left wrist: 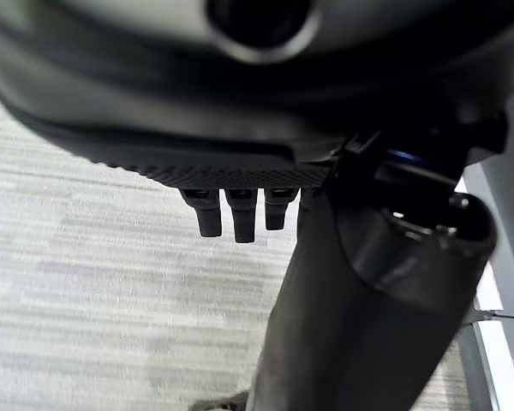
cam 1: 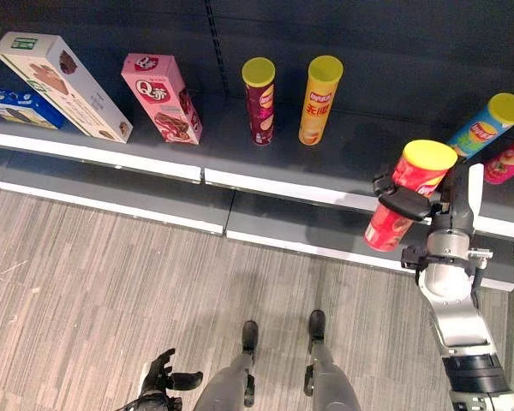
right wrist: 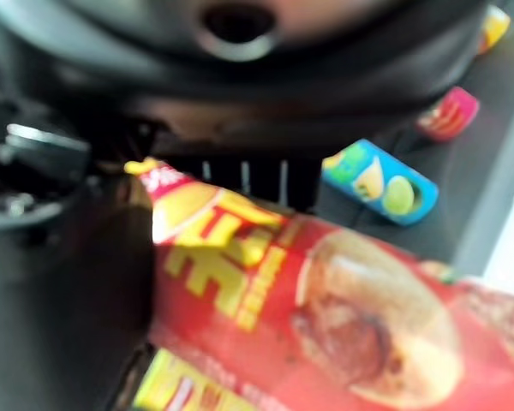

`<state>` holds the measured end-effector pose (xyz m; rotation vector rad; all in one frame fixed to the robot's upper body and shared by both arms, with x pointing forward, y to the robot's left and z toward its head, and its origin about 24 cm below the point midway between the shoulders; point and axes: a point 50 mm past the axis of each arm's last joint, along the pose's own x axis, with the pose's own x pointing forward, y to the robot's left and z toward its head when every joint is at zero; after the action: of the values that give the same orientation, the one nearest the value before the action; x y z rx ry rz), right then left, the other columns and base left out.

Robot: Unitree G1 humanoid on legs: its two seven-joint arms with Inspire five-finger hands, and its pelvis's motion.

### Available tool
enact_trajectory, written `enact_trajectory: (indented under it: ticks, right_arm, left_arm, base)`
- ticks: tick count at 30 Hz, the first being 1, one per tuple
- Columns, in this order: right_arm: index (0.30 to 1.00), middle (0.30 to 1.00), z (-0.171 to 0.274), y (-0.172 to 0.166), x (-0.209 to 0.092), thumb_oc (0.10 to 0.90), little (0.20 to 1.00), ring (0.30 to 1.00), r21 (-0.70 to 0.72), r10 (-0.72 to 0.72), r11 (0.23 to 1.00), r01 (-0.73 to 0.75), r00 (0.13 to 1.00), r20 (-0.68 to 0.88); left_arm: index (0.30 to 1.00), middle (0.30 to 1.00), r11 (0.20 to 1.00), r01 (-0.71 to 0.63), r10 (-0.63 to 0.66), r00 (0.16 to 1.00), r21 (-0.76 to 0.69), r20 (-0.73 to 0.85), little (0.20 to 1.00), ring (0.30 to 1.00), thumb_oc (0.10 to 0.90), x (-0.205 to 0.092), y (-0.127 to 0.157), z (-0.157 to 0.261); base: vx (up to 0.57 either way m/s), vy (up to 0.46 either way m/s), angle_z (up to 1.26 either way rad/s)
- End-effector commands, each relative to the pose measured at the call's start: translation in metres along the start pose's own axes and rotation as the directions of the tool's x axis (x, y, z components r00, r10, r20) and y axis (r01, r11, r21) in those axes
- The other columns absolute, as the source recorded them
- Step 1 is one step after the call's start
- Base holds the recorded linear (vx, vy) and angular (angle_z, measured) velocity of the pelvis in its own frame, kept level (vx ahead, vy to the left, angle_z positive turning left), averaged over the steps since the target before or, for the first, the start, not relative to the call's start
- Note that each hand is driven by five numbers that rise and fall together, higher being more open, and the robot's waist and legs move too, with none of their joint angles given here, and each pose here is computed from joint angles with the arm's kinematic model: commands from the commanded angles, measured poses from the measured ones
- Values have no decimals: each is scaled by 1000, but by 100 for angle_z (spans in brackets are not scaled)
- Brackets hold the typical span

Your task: Put the goods on the table back onto the shelves and tidy them up.

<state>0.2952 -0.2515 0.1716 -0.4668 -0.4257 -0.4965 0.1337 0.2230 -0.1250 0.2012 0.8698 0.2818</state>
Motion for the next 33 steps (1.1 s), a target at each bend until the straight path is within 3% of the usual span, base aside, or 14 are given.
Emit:
enact_trajectory:
  ticks: [1,13,23,33]
  right_arm:
    - [300,300,79,-39,38,400,300,300,6,-279,954,300,878,390]
    - [300,300,119,-76,71,400,300,300,15,-526,795,607,676,516]
    - [300,300,155,-114,88,400,300,300,138,-649,695,706,532,544]
    - [300,300,178,-130,96,400,300,300,189,-683,655,731,467,562]
  left_arm:
    - [900,900,994,-97,94,994,50,49,900,900,800,4,35,7]
    - [900,900,995,-64,53,989,81,136,900,900,800,4,18,24]
    - [900,900,997,-63,56,980,32,193,900,900,800,1,23,33]
    - [900,900,998,-64,68,972,-22,226,900,900,800,0,24,40]
  base:
    - [8,-48,25]
    - [19,-12,8]
    - [23,-3,-1]
    - [16,-19,4]
